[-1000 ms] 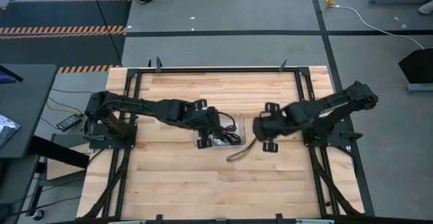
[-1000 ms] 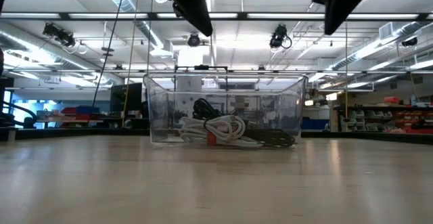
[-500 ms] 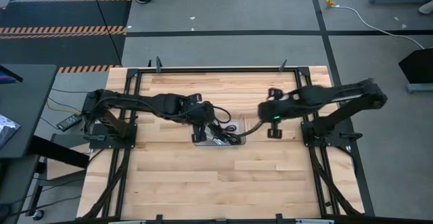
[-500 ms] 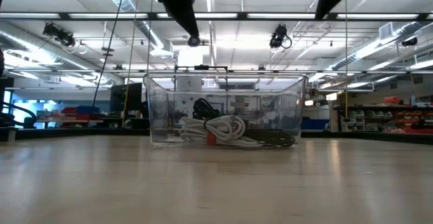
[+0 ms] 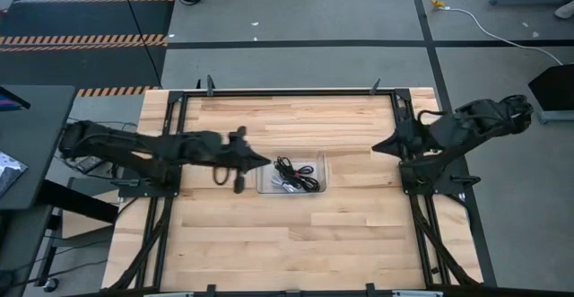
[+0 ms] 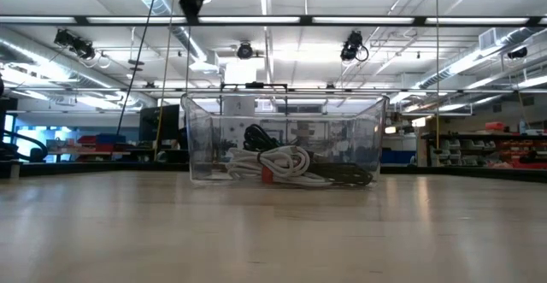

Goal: Pick and place USB-C Cables
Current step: Return to Home Position

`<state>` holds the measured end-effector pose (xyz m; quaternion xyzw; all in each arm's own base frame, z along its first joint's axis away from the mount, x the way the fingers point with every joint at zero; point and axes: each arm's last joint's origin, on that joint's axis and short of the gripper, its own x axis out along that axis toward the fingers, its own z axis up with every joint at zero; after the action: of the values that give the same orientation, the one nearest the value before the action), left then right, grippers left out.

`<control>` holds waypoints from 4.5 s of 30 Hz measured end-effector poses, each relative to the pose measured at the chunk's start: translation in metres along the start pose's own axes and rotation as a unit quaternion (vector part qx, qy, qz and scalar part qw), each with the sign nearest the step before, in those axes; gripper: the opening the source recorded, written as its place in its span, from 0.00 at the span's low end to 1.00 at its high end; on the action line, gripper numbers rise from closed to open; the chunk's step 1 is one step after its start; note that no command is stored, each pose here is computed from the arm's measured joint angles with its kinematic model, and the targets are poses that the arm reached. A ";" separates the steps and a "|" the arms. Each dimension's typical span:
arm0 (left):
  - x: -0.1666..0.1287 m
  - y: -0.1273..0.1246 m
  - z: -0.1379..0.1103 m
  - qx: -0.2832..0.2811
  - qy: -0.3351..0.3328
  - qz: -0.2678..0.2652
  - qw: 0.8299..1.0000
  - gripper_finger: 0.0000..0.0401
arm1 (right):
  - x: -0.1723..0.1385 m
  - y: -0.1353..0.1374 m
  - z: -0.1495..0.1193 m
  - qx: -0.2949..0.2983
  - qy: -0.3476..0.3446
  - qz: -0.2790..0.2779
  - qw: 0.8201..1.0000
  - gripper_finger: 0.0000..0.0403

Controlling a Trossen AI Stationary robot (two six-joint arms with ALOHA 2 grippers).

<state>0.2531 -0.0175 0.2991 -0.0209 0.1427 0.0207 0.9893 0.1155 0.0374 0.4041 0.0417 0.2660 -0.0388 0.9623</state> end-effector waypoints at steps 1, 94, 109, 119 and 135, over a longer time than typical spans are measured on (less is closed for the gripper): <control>-0.007 0.001 -0.007 -0.005 -0.019 -0.001 1.000 0.01 | -0.002 0.000 -0.003 -0.003 -0.013 0.008 1.000 0.00; -0.102 0.028 -0.149 -0.052 -0.190 0.029 0.980 0.02 | 0.114 -0.043 -0.206 -0.015 -0.259 0.076 0.963 0.03; -0.102 0.028 -0.150 -0.050 -0.183 0.031 0.981 0.02 | 0.115 -0.043 -0.207 -0.014 -0.254 0.076 0.964 0.03; -0.102 0.028 -0.150 -0.017 -0.181 0.024 0.983 0.02 | 0.115 -0.043 -0.207 -0.017 -0.254 0.075 0.964 0.03; -0.102 0.027 -0.150 -0.047 -0.181 0.008 0.982 0.02 | 0.115 -0.043 -0.207 -0.026 -0.255 0.073 0.964 0.03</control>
<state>0.1120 -0.0012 0.1830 -0.0625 -0.0395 0.0390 0.9965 0.1042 0.0094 0.1654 0.0243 0.0088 0.0290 0.9992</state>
